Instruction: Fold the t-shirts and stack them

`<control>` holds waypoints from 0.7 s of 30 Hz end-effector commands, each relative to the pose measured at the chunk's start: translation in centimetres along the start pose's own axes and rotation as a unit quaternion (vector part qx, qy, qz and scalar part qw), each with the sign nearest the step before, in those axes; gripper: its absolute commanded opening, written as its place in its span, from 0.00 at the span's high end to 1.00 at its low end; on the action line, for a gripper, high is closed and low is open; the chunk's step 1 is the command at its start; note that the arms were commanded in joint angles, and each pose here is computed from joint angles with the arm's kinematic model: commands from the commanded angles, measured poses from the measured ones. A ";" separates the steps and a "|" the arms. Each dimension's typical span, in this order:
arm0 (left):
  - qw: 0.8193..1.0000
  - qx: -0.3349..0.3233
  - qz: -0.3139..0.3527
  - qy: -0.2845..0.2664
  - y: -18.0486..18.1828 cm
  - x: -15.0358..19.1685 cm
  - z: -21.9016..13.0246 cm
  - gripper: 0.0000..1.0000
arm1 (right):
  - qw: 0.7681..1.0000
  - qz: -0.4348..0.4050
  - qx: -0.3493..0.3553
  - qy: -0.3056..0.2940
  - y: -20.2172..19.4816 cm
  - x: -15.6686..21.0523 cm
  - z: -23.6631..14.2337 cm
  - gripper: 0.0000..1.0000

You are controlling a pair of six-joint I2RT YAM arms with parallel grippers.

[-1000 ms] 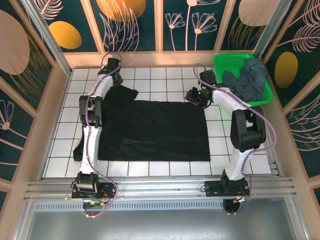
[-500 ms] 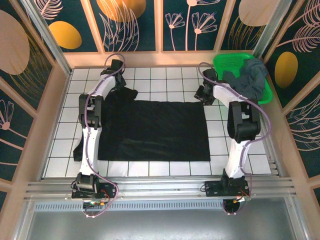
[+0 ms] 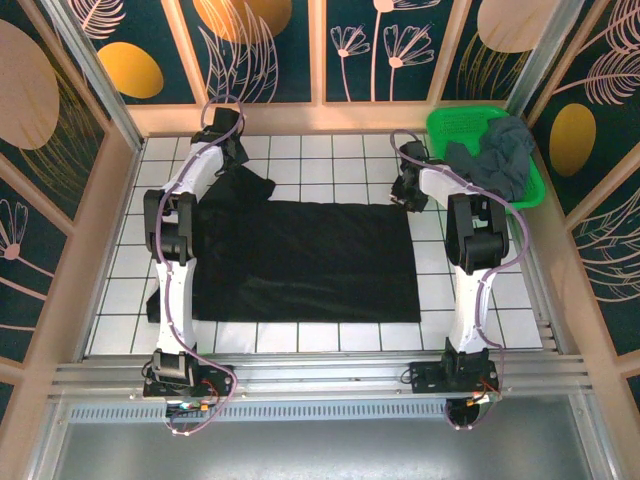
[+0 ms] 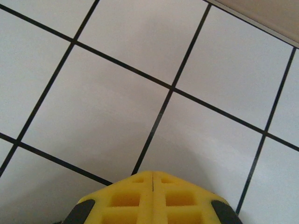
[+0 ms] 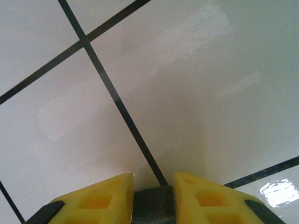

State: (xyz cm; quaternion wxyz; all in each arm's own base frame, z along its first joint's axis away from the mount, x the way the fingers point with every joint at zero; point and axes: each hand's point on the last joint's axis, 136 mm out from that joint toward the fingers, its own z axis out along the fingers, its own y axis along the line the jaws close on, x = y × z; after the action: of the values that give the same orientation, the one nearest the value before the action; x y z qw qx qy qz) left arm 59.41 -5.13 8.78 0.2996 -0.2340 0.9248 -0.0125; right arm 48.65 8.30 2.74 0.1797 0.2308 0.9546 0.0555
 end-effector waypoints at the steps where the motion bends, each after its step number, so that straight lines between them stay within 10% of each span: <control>1: 1.000 0.013 -0.002 -0.008 -0.2 -0.9 -1.9 1.00 | 1.000 -0.008 0.013 0.010 -0.2 0.4 0.4 0.76; 11: 1.000 0.017 -0.018 -0.007 0.5 -0.8 -5.0 1.00 | 1.000 -0.018 0.010 0.007 -0.3 0.4 0.1 1.00; 21: 0.999 0.033 -0.040 -0.013 2.9 1.2 -11.2 1.00 | 0.997 -0.050 -0.047 -0.040 1.7 -0.7 -4.9 1.00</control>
State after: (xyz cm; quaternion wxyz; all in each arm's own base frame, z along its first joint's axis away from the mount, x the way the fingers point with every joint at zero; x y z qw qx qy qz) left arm 52.64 -4.72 15.31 0.3113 -0.2465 0.9169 -0.0400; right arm 48.06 8.59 4.07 0.1943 0.1994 0.9585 0.0611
